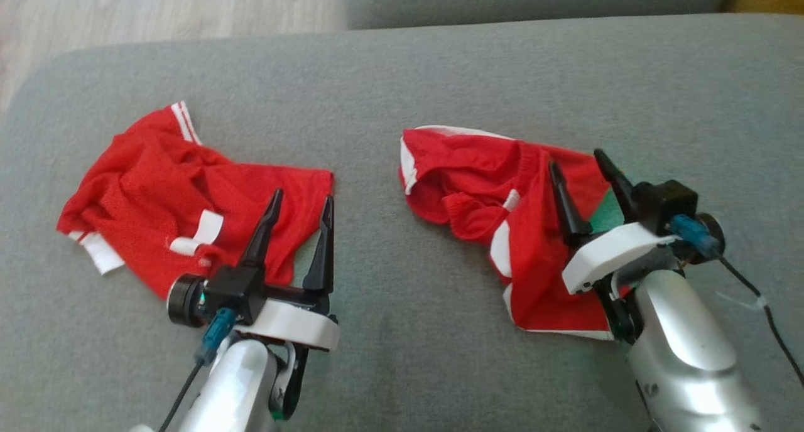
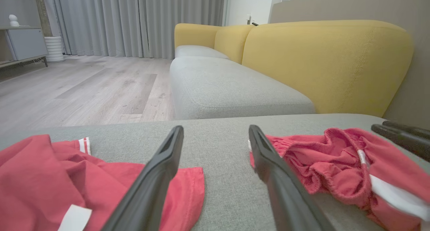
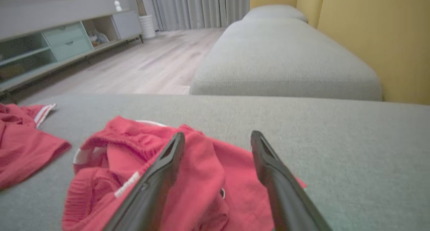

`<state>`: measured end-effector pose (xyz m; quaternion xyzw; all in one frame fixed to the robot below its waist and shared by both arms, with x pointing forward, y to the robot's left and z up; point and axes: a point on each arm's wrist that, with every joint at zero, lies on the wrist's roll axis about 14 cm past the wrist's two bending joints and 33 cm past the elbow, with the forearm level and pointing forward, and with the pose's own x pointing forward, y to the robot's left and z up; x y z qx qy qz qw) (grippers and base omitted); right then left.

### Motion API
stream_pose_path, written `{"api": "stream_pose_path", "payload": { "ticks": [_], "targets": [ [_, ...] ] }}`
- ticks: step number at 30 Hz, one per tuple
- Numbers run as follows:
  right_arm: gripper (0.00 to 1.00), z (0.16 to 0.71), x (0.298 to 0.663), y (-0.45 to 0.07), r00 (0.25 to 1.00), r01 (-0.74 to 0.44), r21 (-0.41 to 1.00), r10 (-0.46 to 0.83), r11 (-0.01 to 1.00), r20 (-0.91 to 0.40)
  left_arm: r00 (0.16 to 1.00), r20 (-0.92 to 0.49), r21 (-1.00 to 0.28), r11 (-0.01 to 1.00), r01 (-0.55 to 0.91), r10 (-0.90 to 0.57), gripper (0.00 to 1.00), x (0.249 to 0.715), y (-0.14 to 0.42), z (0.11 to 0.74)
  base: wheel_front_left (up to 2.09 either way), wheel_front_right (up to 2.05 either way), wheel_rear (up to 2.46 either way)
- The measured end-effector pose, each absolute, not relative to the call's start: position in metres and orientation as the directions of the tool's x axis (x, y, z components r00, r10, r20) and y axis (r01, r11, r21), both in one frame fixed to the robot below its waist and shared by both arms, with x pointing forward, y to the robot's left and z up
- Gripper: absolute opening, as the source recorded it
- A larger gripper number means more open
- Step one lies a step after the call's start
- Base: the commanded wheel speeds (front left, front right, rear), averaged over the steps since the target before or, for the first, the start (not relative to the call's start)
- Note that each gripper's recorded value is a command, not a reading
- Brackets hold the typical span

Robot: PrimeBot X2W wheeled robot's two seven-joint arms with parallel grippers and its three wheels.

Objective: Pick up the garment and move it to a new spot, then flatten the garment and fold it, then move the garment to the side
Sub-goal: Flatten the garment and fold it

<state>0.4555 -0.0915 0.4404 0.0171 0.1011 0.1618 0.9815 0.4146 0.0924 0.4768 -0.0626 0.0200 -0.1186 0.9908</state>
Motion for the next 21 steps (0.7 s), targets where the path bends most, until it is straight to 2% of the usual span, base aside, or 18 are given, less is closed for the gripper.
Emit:
{"api": "stream_pose_path", "payload": {
  "ticks": [5, 10, 16, 21],
  "targets": [
    [1.0, 0.47, 0.445, -0.108, 0.959, -0.267, 0.089, 0.274, 0.96, -0.073, 0.966, 0.007, -0.128, 0.958, 0.258, -0.259, 1.0, 0.416, 0.084, 0.488, 0.0, 0.0, 0.0],
    [1.0, 0.473, 0.414, -0.144, 0.984, -0.166, 0.101, 0.171, 0.981, -0.043, 0.956, 0.03, -0.128, 0.947, 0.294, -0.293, 1.0, 0.414, 0.07, 0.496, 0.0, 0.0, 0.0],
    [1.0, 0.448, 0.375, -0.175, 0.991, -0.06, 0.121, 0.073, 0.991, -0.109, 0.947, 0.025, -0.133, 0.938, 0.32, -0.32, 1.0, 0.408, 0.06, 0.494, 0.0, 0.0, 0.0],
    [1.0, 0.432, 0.369, -0.178, 0.979, -0.045, 0.11, 0.066, 0.993, -0.196, 0.947, 0.016, -0.136, 0.938, 0.32, -0.321, 1.0, 0.408, 0.06, 0.491, 0.0, 0.0, 0.0]
  ]
}}
